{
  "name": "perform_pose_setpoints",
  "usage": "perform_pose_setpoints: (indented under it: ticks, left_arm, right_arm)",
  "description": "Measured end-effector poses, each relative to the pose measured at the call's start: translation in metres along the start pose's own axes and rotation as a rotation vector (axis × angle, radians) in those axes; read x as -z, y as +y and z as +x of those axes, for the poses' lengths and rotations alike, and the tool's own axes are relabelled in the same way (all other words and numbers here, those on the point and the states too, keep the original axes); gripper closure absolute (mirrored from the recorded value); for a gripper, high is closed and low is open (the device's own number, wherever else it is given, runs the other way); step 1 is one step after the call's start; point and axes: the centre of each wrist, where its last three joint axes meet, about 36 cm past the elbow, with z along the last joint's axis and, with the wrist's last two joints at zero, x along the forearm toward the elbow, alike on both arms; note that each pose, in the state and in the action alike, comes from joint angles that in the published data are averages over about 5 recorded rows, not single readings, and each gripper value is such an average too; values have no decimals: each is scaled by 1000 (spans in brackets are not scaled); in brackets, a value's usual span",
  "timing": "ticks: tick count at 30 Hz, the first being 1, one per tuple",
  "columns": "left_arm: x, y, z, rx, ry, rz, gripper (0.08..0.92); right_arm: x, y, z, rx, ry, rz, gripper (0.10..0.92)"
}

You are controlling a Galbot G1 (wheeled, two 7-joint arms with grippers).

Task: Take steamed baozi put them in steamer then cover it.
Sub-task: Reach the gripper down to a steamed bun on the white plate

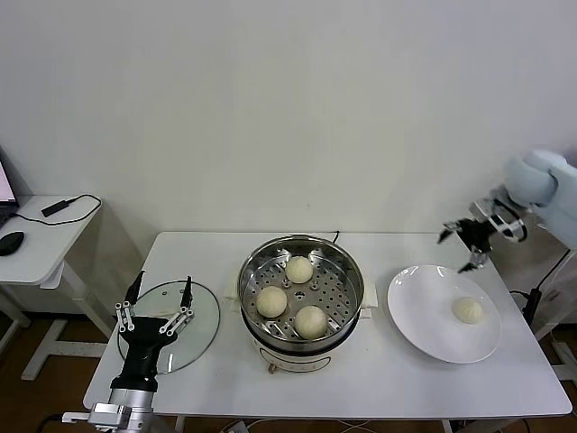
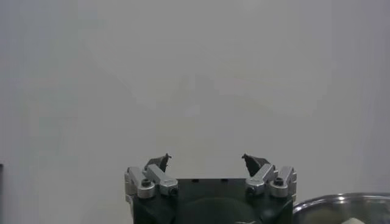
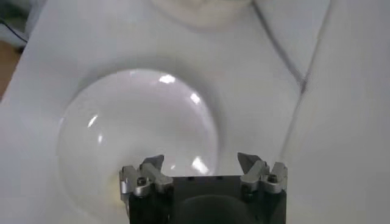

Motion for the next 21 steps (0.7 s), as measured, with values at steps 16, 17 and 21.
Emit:
perform_pose_setpoints:
  ticks: [16, 17, 21]
  left_arm:
    - [1, 5, -3, 17, 1, -6, 177]
    - [1, 6, -3, 18, 2, -7, 177]
    - [0, 8, -2, 21, 5, -9, 177]
  right_arm:
    - [-38, 47, -76, 24, 27, -198, 200]
    - [-39, 48, -79, 24, 29, -204, 200]
    - [-43, 50, -88, 23, 36, -228, 200]
